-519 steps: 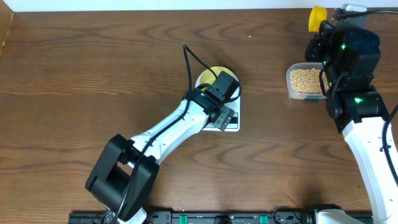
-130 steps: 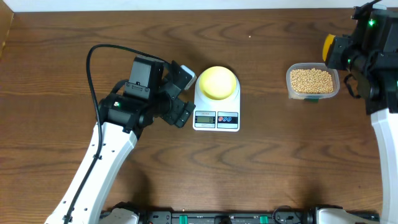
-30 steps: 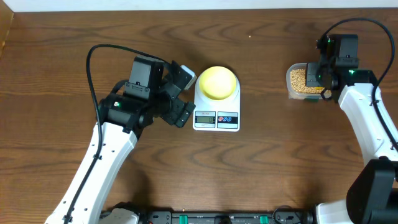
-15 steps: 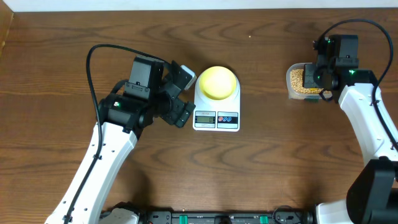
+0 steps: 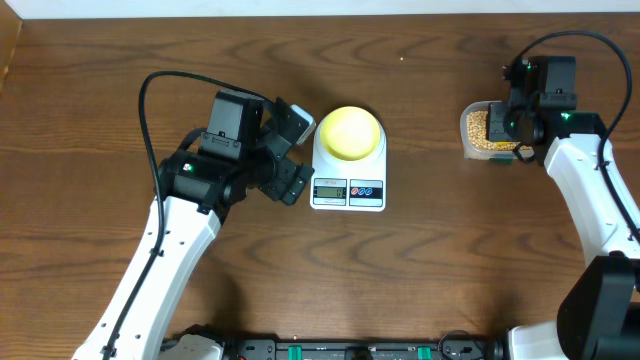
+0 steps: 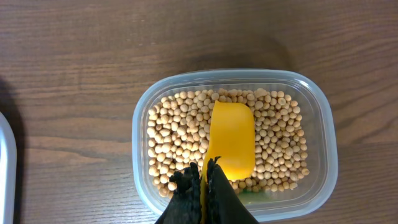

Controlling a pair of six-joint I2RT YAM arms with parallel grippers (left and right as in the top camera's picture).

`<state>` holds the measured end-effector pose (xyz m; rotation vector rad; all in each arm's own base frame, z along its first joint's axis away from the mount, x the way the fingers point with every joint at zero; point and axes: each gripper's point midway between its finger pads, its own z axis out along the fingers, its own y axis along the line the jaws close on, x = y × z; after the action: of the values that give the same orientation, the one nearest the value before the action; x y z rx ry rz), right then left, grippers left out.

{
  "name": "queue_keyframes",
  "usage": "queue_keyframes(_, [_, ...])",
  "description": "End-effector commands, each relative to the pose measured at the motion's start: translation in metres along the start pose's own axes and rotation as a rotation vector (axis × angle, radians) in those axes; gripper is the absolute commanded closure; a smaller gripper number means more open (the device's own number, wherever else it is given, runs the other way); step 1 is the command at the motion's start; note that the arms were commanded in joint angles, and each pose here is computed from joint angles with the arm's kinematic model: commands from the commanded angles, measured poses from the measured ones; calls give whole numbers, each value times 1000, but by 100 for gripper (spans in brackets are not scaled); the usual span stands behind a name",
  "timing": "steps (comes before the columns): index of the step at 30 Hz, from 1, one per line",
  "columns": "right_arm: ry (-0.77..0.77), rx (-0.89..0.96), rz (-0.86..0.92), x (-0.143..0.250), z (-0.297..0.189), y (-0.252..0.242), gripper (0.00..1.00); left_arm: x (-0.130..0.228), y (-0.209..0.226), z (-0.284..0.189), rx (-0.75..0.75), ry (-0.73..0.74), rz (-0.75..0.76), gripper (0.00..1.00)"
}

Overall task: Scoop item into bowl and weigh 50g on scale
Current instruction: 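Push the scoop down into the soybeans with the right gripper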

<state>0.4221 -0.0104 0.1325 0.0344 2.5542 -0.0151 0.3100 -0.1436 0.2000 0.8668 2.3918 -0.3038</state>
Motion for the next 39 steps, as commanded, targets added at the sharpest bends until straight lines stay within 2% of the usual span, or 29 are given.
queue_keyframes(1, [19, -45, -5, 6, 4, 11, 99, 4, -4, 1, 18, 5, 14, 11])
queue_keyframes(39, [-9, -95, -6, -1, 3, 20, 99, 4, -4, 1, 18, 5, 14, 11])
